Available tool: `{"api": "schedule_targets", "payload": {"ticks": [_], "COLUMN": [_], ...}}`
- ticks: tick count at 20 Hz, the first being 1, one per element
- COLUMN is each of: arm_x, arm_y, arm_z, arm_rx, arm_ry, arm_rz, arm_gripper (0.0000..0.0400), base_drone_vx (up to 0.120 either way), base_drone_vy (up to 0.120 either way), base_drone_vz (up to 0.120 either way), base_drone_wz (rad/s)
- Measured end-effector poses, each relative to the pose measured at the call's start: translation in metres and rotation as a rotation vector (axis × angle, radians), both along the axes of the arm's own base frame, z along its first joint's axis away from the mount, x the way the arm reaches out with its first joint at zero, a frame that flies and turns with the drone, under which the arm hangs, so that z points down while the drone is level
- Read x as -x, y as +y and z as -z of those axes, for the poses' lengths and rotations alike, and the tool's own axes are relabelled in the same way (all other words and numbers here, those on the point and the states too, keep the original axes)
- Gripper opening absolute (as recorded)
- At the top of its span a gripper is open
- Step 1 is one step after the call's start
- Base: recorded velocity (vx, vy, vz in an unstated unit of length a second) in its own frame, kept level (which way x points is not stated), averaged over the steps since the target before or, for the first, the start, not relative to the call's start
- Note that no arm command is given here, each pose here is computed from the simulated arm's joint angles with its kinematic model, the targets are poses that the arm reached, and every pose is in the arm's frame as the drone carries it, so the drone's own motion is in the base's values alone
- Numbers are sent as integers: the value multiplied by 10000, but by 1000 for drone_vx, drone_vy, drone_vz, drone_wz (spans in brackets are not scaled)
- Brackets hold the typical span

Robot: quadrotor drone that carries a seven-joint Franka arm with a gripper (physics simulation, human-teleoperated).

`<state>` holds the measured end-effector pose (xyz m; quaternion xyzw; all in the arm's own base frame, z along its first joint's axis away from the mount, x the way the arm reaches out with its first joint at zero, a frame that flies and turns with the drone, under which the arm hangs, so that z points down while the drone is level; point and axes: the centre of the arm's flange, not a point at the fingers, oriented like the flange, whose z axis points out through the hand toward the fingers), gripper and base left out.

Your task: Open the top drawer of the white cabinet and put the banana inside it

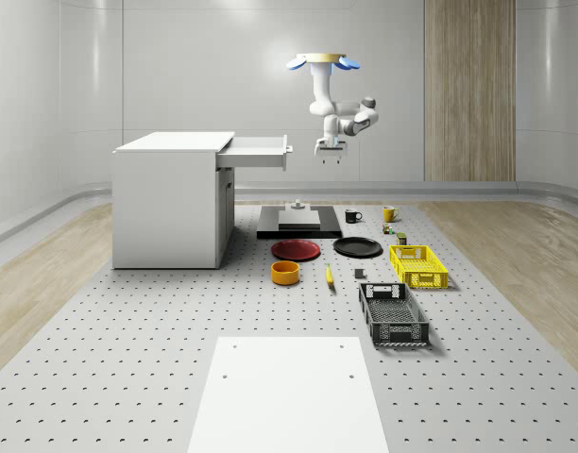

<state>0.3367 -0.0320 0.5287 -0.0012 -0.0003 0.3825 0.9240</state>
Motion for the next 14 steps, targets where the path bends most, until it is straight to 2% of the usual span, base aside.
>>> {"api": "schedule_targets", "payload": {"ticks": [9, 14], "arm_x": [0, 0], "arm_y": [0, 0], "arm_z": [0, 0], "arm_rx": [0, 0], "arm_ry": [0, 0], "arm_rz": [0, 0], "arm_gripper": [400, 400], "base_drone_vx": [120, 120], "base_drone_vy": [0, 112], "base_drone_vz": [-120, -120], "base_drone_wz": [0, 0]}}
